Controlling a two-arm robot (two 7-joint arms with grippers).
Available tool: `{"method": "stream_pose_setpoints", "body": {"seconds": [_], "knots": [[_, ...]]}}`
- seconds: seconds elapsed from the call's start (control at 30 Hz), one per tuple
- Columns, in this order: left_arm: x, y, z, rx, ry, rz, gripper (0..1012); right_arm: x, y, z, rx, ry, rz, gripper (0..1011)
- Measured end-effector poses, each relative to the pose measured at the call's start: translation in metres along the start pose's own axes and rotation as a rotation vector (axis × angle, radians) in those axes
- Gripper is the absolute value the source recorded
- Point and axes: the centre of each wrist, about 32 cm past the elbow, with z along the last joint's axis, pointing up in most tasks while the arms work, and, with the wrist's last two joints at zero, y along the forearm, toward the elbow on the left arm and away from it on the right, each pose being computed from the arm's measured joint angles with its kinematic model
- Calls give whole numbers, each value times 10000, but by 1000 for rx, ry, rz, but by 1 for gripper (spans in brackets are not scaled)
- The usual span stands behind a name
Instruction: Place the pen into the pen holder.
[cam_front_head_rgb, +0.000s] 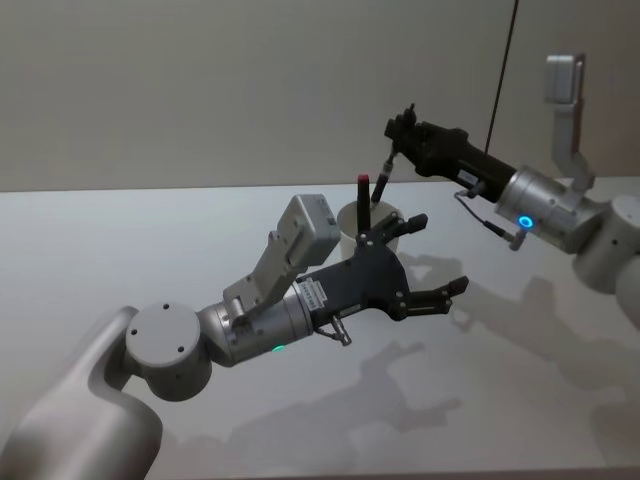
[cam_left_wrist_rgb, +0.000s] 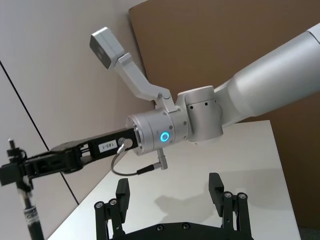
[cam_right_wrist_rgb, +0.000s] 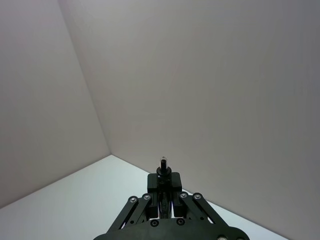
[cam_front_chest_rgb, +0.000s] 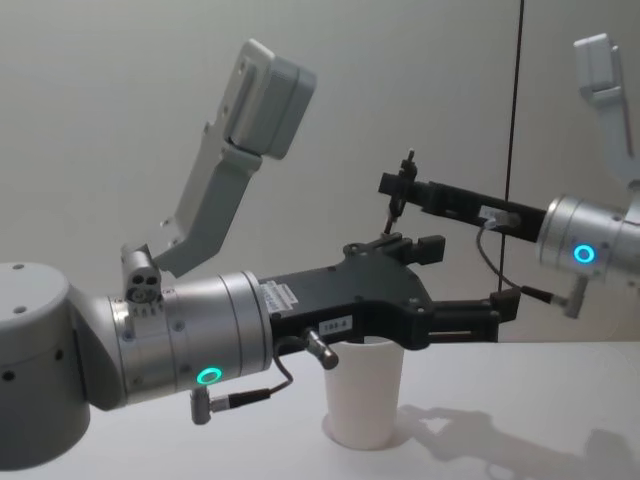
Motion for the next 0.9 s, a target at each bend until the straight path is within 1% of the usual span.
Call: {"method": "stream_pose_setpoints", "body": {"seconds": [0.3, 0.63, 0.7, 0.73, 0.87, 0.9], "knots": [[0, 0, 0, 0, 0, 0, 1004, -56, 87, -61, -39, -16, -15, 147], [0, 0, 0, 0, 0, 0, 1004, -110, 129, -132, -88, -42, -24, 148], [0, 0, 0, 0, 0, 0, 1004, -117, 133, -142, -94, -45, -25, 167], [0, 0, 0, 0, 0, 0, 1004, -122, 135, -152, -100, -48, -25, 214], [0, 0, 0, 0, 0, 0, 1004, -134, 138, -172, -111, -54, -31, 341], [0, 0, 0, 0, 0, 0, 1004, -135, 138, -174, -113, -56, -32, 341]]}}
